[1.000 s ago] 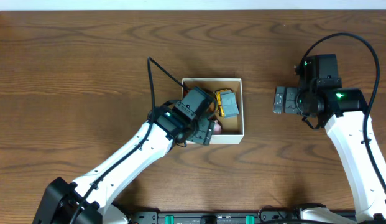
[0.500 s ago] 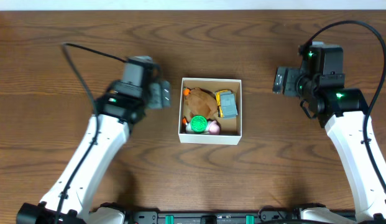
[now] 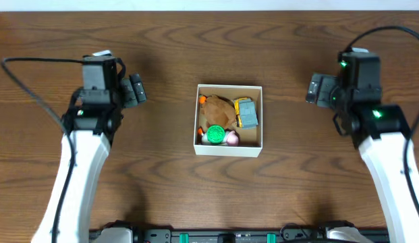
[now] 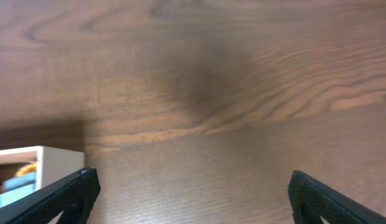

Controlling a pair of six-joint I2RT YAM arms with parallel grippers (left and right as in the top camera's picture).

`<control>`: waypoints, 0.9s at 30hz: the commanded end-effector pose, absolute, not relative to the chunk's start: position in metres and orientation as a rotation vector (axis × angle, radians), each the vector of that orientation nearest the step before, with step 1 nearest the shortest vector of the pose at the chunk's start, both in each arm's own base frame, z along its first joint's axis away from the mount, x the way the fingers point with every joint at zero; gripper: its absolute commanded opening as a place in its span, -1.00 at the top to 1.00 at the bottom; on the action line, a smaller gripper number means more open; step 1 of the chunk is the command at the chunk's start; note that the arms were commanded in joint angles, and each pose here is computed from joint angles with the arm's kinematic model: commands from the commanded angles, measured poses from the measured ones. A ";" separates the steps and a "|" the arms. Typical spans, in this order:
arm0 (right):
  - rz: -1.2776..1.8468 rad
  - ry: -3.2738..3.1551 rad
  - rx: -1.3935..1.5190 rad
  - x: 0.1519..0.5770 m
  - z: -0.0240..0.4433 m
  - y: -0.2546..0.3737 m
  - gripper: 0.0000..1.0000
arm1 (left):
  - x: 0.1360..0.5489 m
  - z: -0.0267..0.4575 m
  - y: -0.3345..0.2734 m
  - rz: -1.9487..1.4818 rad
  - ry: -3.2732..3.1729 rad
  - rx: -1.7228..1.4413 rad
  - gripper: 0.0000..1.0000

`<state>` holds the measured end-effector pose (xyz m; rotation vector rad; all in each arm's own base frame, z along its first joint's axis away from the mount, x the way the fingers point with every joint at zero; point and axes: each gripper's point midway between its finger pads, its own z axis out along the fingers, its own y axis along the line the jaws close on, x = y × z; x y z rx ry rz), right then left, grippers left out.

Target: Pack container

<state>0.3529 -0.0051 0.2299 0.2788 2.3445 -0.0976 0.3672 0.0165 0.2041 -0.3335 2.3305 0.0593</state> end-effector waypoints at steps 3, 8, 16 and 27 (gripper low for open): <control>-0.073 2.195 0.371 0.312 0.264 -0.014 -0.99 | 0.335 0.229 0.014 0.019 2.228 -0.317 -0.96; -0.071 2.106 0.396 0.266 0.255 -0.023 -0.98 | 0.304 0.239 0.015 -0.012 2.107 -0.320 -0.96; -0.041 2.021 0.430 0.215 0.219 -0.030 -0.98 | 0.265 0.240 0.003 -0.077 1.956 -0.265 -0.96; -0.039 2.106 0.416 0.198 0.193 -0.027 -0.98 | 0.248 0.217 -0.001 -0.089 2.012 -0.260 -0.96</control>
